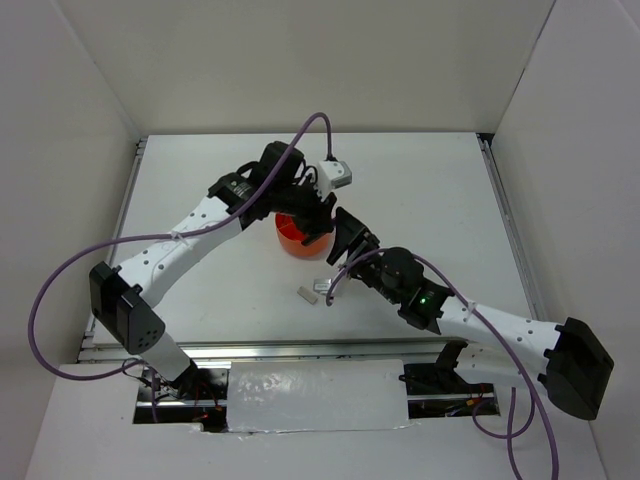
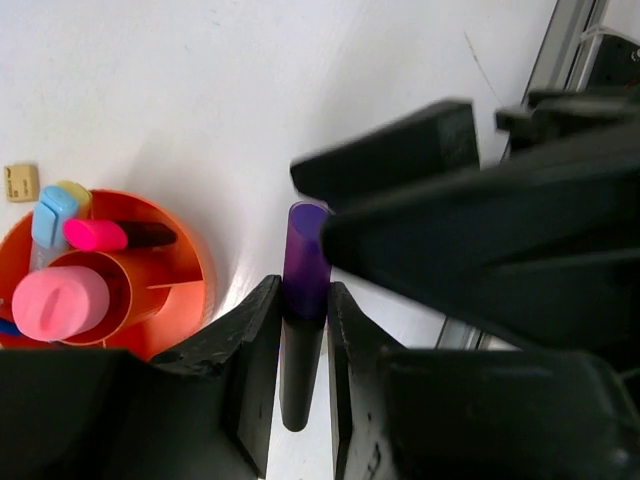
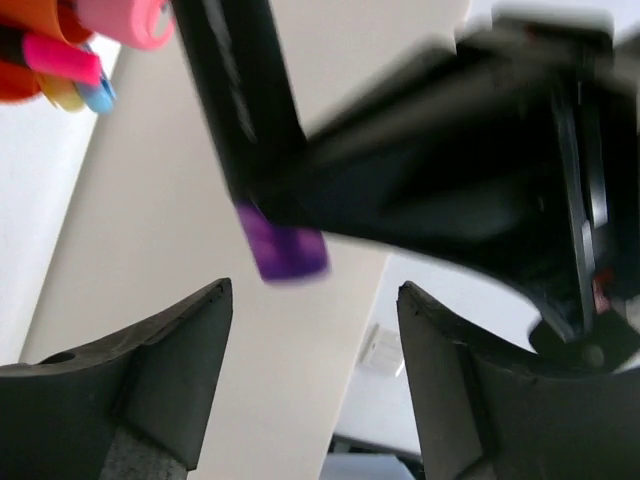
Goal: Sort the stationery into containers
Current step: Place the pen in the storage box, then pick up the stationery from the center of the board.
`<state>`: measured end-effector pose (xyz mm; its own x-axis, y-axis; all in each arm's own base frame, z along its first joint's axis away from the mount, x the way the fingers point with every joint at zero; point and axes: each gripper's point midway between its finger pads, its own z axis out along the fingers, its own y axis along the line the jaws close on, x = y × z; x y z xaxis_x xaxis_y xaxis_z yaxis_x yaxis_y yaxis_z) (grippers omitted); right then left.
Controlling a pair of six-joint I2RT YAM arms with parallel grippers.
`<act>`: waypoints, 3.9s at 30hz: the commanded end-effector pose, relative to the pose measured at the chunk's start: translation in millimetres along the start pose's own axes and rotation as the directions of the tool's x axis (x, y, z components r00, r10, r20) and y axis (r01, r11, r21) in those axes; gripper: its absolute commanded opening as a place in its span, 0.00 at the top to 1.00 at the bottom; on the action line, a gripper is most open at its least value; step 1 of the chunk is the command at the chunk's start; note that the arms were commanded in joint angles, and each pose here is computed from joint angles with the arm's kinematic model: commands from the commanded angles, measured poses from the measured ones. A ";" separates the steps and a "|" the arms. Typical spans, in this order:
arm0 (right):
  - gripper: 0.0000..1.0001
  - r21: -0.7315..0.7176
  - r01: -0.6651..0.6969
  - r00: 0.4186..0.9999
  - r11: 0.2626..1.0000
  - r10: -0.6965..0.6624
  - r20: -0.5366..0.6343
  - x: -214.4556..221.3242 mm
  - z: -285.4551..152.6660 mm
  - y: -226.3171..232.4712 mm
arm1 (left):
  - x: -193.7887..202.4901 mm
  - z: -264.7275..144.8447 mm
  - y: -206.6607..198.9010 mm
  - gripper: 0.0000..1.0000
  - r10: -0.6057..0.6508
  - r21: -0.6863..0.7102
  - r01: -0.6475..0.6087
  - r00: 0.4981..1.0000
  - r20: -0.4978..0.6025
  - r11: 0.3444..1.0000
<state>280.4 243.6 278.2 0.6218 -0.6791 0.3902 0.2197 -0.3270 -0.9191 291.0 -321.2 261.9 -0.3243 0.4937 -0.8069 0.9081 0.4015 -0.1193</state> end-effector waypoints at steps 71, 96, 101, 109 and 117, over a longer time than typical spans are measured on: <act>0.23 0.279 -0.950 -0.088 0.137 0.744 -0.662 137.1 -41.6 93.0 | -8.6 42.3 124.1 0.36 0.011 -0.264 0.210 0.764 0.645 0.942; 0.27 0.262 -0.964 -0.216 -0.041 0.692 -0.689 111.1 -48.8 109.9 | 174.1 11.5 -1.2 0.39 0.488 0.427 -0.418 0.870 -0.065 0.802; 0.28 0.271 -0.962 -0.224 -0.038 0.678 -0.700 117.1 -55.2 113.1 | 190.5 38.1 5.1 0.36 0.598 0.429 -0.510 0.796 -0.094 0.746; 0.28 0.264 -0.963 -0.229 -0.049 0.661 -0.714 115.5 -59.0 120.1 | 196.9 68.6 7.0 0.31 0.677 0.462 -0.583 0.734 -0.054 0.669; 0.29 0.255 -0.966 -0.214 -0.032 0.650 -0.729 118.8 -60.4 124.8 | 214.7 90.4 -7.6 0.32 0.729 0.527 -0.605 0.683 -0.043 0.597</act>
<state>332.7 84.1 202.7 -0.5438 -0.5520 -0.6321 -0.4227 0.8309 -0.3620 235.4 -275.3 37.4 0.3618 0.7072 -0.6074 0.9084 -0.4138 0.0594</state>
